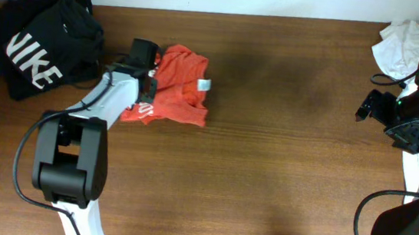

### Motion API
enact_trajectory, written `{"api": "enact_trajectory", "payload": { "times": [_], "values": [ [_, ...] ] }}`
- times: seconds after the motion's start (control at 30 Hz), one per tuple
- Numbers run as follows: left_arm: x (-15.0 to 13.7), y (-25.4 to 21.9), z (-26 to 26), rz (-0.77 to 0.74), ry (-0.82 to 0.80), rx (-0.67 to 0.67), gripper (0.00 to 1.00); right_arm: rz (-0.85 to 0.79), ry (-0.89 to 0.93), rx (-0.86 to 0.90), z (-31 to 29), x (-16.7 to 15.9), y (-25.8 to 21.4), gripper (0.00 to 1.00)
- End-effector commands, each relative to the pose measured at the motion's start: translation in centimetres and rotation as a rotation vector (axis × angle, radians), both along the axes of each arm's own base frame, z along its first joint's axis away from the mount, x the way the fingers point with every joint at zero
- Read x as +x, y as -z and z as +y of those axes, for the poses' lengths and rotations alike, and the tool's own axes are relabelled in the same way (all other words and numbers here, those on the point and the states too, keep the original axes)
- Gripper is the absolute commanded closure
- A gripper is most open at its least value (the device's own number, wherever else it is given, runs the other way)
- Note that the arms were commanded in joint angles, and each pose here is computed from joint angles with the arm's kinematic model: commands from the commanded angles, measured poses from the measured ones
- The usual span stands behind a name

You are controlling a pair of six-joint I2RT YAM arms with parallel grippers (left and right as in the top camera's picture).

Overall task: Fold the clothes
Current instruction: 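Grasp the folded red shirt with the left gripper and lift it, then place the red shirt onto the black NIKE shirt pile, release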

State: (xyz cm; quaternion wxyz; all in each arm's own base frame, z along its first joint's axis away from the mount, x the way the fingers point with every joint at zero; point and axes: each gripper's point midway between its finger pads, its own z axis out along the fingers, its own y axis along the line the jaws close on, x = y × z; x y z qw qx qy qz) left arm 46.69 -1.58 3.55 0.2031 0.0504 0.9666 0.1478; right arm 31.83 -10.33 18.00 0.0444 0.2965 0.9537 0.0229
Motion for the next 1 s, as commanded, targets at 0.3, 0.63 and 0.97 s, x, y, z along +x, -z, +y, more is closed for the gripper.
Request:
{"api": "enact_trajectory", "payload": {
  "times": [0.3, 0.63, 0.97],
  "values": [
    [8.3, -17.0, 10.9, -0.402, -0.286, 0.015, 0.99, -0.023, 0.011, -0.013, -0.2, 0.0, -0.9, 0.01],
    [7.5, -18.9, 21.1, -0.580, -0.579, -0.037, 0.99, -0.023, 0.011, -0.013, -0.2, 0.0, -0.9, 0.01],
    [4.5, -8.6, 33.3, -0.474, -0.824, 0.036, 0.65, -0.023, 0.011, -0.012, -0.1, 0.0, -0.9, 0.01]
  ]
}}
